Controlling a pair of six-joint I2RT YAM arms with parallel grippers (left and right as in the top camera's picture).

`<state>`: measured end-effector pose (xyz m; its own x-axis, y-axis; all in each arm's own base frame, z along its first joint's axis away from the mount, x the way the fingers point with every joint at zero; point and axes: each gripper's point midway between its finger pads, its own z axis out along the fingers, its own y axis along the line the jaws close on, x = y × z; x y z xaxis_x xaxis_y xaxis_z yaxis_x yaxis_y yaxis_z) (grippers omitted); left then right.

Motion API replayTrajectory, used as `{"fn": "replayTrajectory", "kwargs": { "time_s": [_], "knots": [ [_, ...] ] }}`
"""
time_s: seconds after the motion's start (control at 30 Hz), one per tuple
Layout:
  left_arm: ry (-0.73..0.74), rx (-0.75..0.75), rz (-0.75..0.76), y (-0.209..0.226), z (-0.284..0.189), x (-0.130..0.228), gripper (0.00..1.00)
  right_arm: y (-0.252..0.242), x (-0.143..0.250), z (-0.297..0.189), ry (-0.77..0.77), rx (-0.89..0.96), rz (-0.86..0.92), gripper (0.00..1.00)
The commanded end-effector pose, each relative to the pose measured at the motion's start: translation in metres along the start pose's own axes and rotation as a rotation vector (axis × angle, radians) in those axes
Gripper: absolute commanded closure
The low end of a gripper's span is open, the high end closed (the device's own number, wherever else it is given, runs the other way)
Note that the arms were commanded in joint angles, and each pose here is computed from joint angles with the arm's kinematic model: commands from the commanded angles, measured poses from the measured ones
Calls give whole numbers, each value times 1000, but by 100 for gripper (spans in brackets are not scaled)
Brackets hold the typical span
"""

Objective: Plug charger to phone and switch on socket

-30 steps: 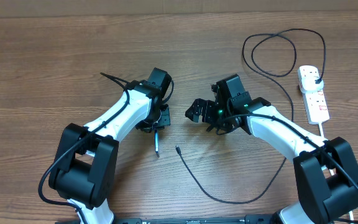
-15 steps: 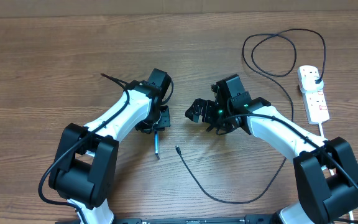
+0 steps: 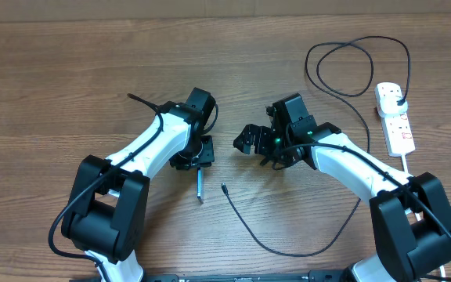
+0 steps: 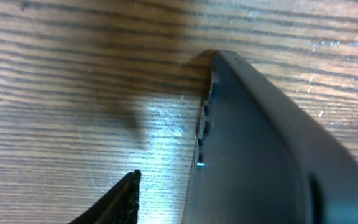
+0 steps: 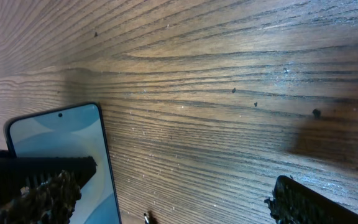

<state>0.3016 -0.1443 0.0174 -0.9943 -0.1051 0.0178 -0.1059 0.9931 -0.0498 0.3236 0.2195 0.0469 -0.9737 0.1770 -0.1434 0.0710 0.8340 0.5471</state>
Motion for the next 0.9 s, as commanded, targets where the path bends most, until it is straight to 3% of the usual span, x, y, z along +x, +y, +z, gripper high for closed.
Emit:
{"fn": "replayTrajectory", "kwargs": {
  "time_s": [0.0, 0.2, 0.37, 0.47, 0.87],
  "knots": [
    [17, 15, -8, -3, -1, 5, 57, -2, 0, -1, -9, 6, -10, 0],
    [15, 18, -5, -4, -2, 4, 68, -2, 0, -1, -9, 6, -10, 0],
    [16, 17, -5, -4, -2, 4, 56, -2, 0, -1, -9, 5, -10, 0],
    [25, 16, -5, -3, -2, 7, 70, -2, 0, -1, -9, 5, -10, 0],
    [39, -6, -7, -3, -20, 5, 90, -1, -1, -1, -12, 3, -11, 0]
  ]
}}
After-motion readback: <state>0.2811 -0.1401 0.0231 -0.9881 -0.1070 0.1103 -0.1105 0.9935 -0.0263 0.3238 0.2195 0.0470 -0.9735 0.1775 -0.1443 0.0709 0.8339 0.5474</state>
